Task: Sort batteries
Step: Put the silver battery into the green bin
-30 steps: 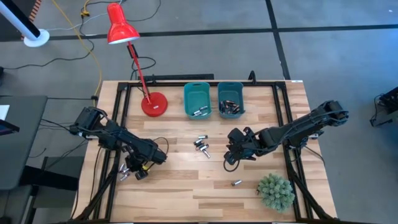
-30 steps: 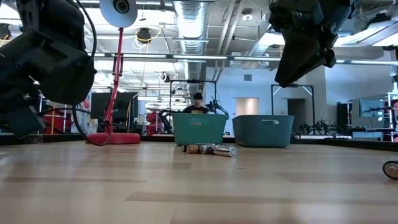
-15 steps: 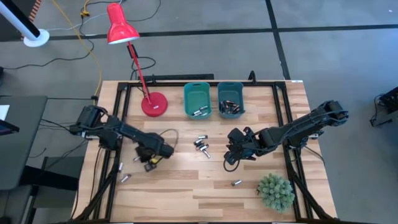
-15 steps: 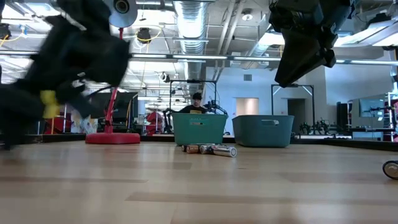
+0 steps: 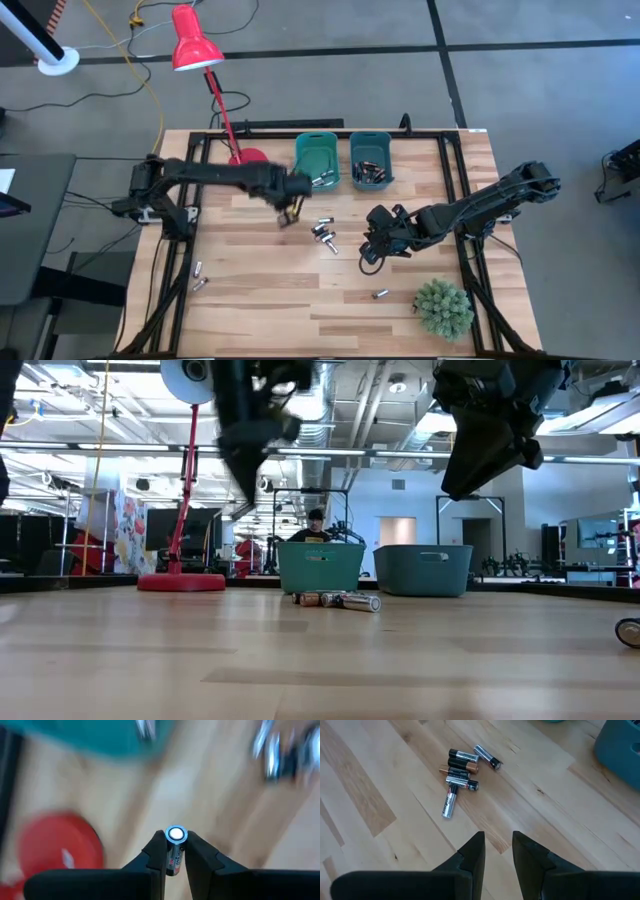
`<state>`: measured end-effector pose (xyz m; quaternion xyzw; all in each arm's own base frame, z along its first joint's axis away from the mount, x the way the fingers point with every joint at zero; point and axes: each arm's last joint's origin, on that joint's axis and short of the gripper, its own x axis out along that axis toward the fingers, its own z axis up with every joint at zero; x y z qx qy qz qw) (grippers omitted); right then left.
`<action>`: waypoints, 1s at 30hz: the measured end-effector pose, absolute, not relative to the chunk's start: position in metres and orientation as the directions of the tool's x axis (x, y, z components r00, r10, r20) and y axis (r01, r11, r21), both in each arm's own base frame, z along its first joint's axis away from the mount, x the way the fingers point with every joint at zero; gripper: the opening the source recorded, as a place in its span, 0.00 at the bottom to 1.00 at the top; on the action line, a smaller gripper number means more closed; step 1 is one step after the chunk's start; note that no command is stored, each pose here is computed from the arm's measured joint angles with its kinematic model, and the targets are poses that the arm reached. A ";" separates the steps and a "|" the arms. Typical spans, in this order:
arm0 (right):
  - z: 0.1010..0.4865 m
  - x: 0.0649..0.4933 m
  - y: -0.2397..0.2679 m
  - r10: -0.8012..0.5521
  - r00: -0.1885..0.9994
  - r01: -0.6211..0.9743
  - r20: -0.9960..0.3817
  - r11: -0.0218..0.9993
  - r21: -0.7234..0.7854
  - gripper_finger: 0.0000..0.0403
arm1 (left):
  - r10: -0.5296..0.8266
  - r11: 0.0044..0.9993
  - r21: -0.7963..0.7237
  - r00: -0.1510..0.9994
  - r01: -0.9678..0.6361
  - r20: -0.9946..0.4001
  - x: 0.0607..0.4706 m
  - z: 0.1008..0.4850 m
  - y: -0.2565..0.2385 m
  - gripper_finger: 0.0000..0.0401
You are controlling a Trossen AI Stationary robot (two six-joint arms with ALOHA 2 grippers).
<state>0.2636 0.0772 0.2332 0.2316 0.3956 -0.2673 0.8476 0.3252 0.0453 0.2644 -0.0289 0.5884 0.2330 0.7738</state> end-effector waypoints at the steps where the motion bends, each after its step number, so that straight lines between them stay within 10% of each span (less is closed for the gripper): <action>1: 0.233 0.264 0.077 -0.270 0.544 0.640 -0.794 0.745 0.186 0.29 | 0.342 0.890 0.230 0.242 -0.394 -0.908 0.329 0.275 0.054 0.10; 10: 0.233 0.265 0.072 -0.280 0.539 0.672 -0.794 0.711 0.205 0.29 | 0.372 0.894 0.121 0.564 -0.431 -0.737 0.353 0.307 0.135 0.10; 30: 0.233 0.268 0.060 -0.305 0.525 0.780 -0.795 0.547 0.305 0.29 | 0.244 0.897 0.020 0.458 -0.441 -0.855 0.394 0.203 0.214 0.17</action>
